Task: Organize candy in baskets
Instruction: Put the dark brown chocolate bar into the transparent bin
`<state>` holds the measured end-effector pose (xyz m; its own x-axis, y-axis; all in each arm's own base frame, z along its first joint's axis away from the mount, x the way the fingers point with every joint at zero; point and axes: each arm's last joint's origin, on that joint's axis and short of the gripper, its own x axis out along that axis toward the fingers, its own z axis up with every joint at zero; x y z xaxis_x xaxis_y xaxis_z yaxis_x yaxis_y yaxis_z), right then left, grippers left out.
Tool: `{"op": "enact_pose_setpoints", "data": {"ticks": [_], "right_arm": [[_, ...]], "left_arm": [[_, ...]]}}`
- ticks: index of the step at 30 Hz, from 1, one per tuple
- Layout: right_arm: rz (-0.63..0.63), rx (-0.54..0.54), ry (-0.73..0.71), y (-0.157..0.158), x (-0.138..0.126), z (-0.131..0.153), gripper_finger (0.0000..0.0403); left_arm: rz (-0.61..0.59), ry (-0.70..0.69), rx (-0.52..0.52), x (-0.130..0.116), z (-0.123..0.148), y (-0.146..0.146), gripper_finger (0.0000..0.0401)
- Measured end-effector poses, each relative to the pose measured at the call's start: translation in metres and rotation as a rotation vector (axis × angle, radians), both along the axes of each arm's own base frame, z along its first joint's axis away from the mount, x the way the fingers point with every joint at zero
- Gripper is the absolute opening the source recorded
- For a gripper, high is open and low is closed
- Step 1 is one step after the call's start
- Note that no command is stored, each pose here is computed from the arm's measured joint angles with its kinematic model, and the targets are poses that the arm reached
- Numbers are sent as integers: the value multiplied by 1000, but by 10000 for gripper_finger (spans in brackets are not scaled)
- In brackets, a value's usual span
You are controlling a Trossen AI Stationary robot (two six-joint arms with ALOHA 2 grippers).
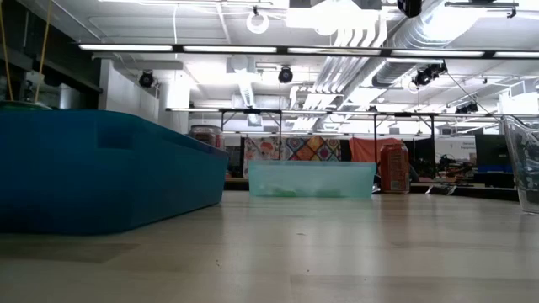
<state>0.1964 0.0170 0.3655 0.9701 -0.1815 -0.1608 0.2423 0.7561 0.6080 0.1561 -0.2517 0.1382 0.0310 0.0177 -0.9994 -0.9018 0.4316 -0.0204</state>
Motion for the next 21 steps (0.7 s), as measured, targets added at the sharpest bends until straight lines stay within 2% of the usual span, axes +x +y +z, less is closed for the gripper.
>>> {"op": "enact_pose_setpoints", "data": {"ticks": [3,5,8,9,13,17,21], "right_arm": [[1,-2,2,0,0,0,257],[4,-15,7,0,0,0,257],[5,-17,8,0,0,0,257],[5,-17,8,0,0,0,257],[7,-28,11,0,0,-1,257],[23,-25,13,1,0,-1,257],[93,-12,13,3,0,-1,257]], "left_arm": [[0,-3,-3,0,0,0,171],[-10,-8,-16,0,2,0,125],[-61,-25,-68,-1,13,-1,32],[-81,-39,-90,-2,19,-1,18],[-233,-132,-181,-8,54,6,4],[-408,-416,-289,-10,105,20,1],[-477,-649,-269,2,141,48,0]]}}
